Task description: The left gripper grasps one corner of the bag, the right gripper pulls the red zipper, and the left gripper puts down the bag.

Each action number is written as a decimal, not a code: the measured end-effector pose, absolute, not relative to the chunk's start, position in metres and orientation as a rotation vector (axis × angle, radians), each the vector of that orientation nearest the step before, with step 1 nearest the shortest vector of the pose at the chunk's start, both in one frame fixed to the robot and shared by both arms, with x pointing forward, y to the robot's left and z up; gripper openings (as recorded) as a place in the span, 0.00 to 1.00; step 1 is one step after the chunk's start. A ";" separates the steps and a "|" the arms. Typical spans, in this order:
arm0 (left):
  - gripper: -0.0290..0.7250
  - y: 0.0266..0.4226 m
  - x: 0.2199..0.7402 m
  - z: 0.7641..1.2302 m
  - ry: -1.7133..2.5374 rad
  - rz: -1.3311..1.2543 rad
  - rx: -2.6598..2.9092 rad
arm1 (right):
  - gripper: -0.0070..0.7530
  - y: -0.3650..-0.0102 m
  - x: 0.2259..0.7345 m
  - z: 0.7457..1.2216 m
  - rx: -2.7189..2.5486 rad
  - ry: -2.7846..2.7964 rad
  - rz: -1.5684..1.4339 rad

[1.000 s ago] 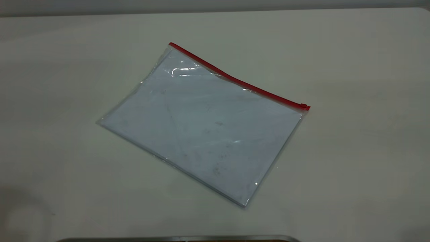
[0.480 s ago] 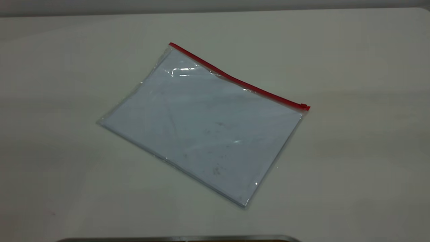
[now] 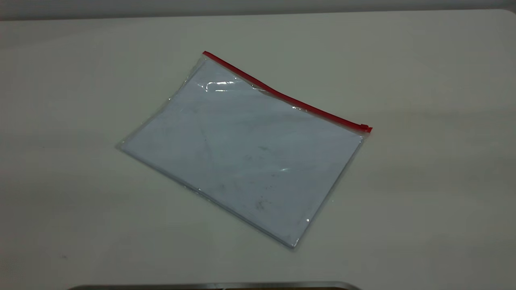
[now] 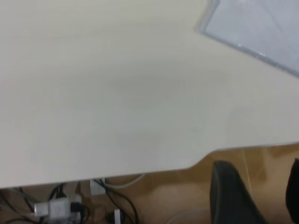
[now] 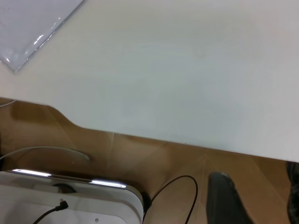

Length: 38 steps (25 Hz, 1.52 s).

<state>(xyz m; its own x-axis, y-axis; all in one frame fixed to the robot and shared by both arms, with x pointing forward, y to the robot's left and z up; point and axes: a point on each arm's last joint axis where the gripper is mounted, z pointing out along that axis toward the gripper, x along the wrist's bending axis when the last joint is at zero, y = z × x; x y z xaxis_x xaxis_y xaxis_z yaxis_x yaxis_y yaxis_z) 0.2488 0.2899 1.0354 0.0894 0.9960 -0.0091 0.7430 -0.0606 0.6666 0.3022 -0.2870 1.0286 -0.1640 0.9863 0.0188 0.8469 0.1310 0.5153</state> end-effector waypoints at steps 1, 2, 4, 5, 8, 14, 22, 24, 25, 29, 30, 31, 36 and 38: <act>0.52 0.290 0.247 1.035 1.699 0.651 1.852 | 0.50 -0.287 0.302 1.029 1.779 2.089 0.598; 0.52 0.290 0.246 1.035 1.693 0.660 1.845 | 0.50 -0.287 0.302 1.029 1.779 2.089 0.598; 0.52 0.289 0.243 1.035 1.688 0.669 1.839 | 0.50 -0.287 0.302 1.029 1.777 2.086 0.602; 0.52 0.289 0.243 1.035 1.686 0.671 1.837 | 0.50 -0.287 0.300 1.030 1.772 2.078 0.611; 0.52 0.289 0.243 1.035 1.688 0.670 1.835 | 0.50 -0.290 0.291 1.034 1.755 2.001 0.674; 0.52 0.289 0.242 1.035 1.687 0.671 1.835 | 0.50 -0.295 0.253 1.043 1.621 1.785 0.869; 0.52 0.287 0.224 1.034 1.605 0.780 1.766 | 0.50 -0.296 0.230 1.042 1.532 1.691 0.960; 0.52 0.287 0.222 1.033 1.599 0.784 1.763 | 0.50 -0.296 0.230 1.042 1.532 1.691 0.959; 0.52 0.287 0.222 1.033 1.598 0.784 1.763 | 0.50 -0.296 0.230 1.042 1.532 1.690 0.958; 0.52 0.287 0.222 1.033 1.598 0.784 1.763 | 0.50 -0.296 0.230 1.042 1.532 1.690 0.958; 0.52 0.287 0.222 1.033 1.598 0.784 1.763 | 0.50 -0.296 0.230 1.042 1.532 1.690 0.958; 0.52 0.287 0.222 1.033 1.598 0.784 1.763 | 0.50 -0.296 0.230 1.042 1.532 1.690 0.958; 0.52 0.287 0.222 1.033 1.598 0.784 1.763 | 0.50 -0.296 0.230 1.042 1.533 1.690 0.958; 0.52 0.287 0.222 1.033 1.598 0.784 1.763 | 0.50 -0.296 0.230 1.042 1.533 1.690 0.958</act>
